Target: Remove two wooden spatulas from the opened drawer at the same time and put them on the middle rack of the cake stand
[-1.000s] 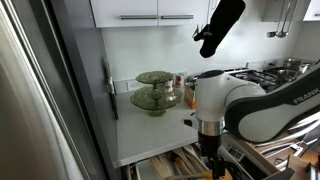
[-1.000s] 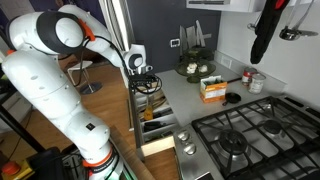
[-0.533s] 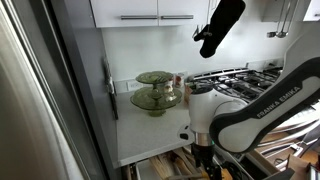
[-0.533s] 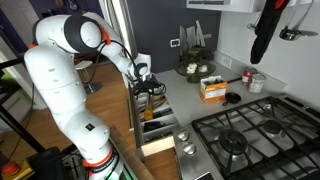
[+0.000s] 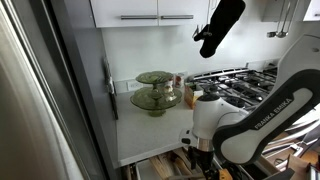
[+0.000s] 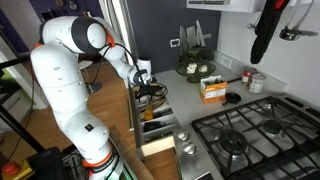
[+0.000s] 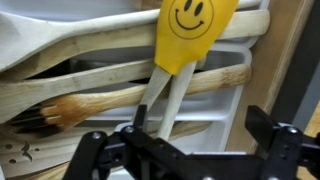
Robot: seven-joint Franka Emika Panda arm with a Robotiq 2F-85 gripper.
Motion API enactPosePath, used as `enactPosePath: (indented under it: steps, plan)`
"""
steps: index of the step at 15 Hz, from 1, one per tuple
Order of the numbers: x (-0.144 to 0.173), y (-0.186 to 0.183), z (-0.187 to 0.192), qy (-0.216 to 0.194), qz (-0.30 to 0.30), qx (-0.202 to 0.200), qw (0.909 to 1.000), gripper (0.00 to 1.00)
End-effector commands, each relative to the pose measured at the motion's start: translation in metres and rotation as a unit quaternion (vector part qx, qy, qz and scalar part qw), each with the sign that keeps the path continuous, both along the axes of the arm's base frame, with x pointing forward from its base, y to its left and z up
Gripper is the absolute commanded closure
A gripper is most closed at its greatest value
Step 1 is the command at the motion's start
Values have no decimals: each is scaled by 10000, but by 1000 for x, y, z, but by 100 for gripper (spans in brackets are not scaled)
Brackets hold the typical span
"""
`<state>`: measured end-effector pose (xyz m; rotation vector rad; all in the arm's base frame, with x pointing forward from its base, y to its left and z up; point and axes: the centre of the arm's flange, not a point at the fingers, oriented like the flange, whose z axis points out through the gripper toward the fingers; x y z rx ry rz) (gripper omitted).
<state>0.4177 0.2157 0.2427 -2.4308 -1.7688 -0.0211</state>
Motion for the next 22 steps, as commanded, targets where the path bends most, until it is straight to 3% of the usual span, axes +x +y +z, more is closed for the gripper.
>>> enactPosePath:
  steps: [1,7,15,16,18,22]
  plan:
    - [-11,-7,-17,-125,61,85,9999,0]
    - [-8,-8,-33,-18,-78,-61,9999,0]
    - [-1,-9,-40,-249,-260,-78,9993,1]
    - [-1,-9,-41,-262,-284,-86,9992,6]
    - [-1,-10,-41,-269,-348,-95,9990,30]
    - [0,-12,-41,-301,-464,-116,9984,62]
